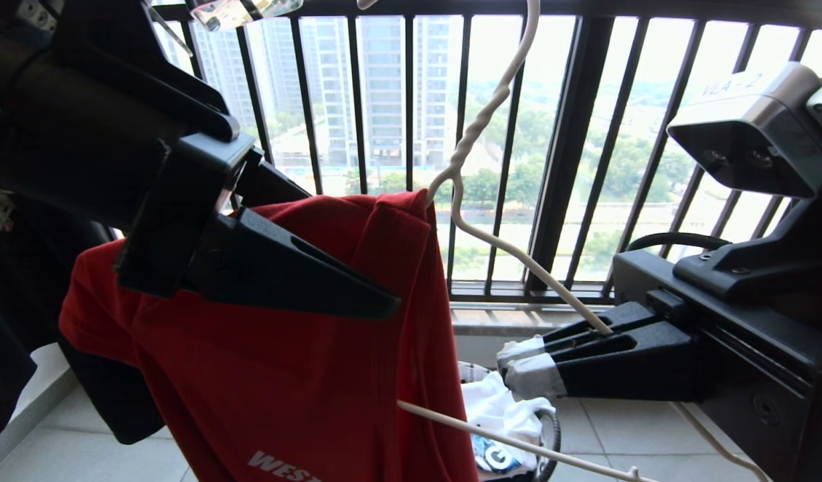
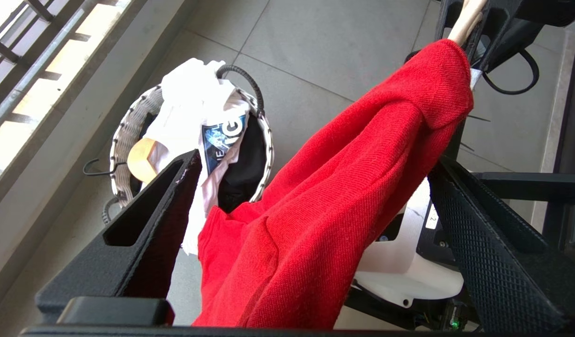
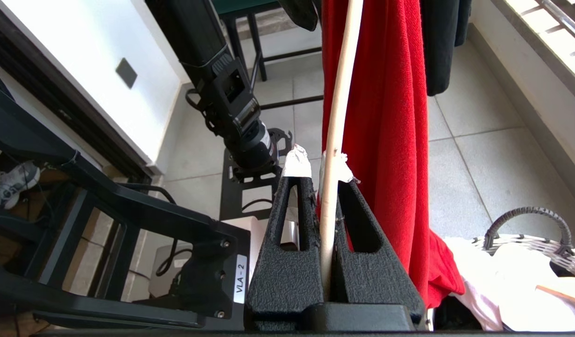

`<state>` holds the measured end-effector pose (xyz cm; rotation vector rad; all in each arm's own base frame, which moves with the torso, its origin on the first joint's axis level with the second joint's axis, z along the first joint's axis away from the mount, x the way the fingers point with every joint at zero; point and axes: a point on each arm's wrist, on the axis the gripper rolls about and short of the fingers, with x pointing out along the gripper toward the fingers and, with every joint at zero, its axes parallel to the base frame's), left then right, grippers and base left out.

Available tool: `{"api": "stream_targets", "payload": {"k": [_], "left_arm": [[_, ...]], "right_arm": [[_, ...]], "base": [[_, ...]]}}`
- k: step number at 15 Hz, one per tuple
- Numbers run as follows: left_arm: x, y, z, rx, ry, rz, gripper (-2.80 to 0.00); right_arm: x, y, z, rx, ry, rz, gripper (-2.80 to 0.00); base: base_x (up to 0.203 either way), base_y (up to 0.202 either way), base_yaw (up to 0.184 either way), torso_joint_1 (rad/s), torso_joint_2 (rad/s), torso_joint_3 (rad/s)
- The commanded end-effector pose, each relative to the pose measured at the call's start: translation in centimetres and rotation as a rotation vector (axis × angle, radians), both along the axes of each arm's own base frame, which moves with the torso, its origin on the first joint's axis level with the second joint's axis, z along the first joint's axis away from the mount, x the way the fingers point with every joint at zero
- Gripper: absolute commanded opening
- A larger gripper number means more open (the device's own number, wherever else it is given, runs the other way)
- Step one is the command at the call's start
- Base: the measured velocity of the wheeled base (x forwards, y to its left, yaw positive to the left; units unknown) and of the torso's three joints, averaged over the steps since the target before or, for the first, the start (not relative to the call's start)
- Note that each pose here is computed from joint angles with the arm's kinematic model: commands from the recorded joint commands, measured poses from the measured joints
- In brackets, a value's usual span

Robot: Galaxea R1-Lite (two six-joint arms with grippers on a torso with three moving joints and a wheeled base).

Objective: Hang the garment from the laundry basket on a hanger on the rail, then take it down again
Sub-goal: Hang the clothes on the clothes rack

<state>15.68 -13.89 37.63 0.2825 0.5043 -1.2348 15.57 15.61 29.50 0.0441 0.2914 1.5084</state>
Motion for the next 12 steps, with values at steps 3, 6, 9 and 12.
{"api": "stream_targets", "payload": {"k": [3,6,9,12], "left_arm": [[-0.02,0.04,-0.04,0.003,0.003,-0.001,-2.80],[-0.15,0.10,0.04,0.001,-0.001,-0.003,-2.80],[-0.24,0.22,0.09,0.000,-0.004,-0.002,-2.80],[-0.67,0.55,0.30,-0.009,-0.013,-0.004,-2.80]], "right_arm": [[0.00,0.02,0.06,0.003,-0.002,0.005,-2.80],[-0.11,-0.07,0.21,0.007,-0.007,0.005,-2.80],[-0.07,-0.04,0.17,0.006,-0.006,0.003,-2.80],[0.00,0.02,0.11,0.004,-0.002,0.003,-2.80]], "base": [[0.000,0.000,0.000,0.000,0.00,0.000],[0.000,0.000,0.000,0.000,0.00,0.000],[0.000,0.000,0.000,0.000,0.00,0.000],[0.000,0.000,0.000,0.000,0.00,0.000]]}}
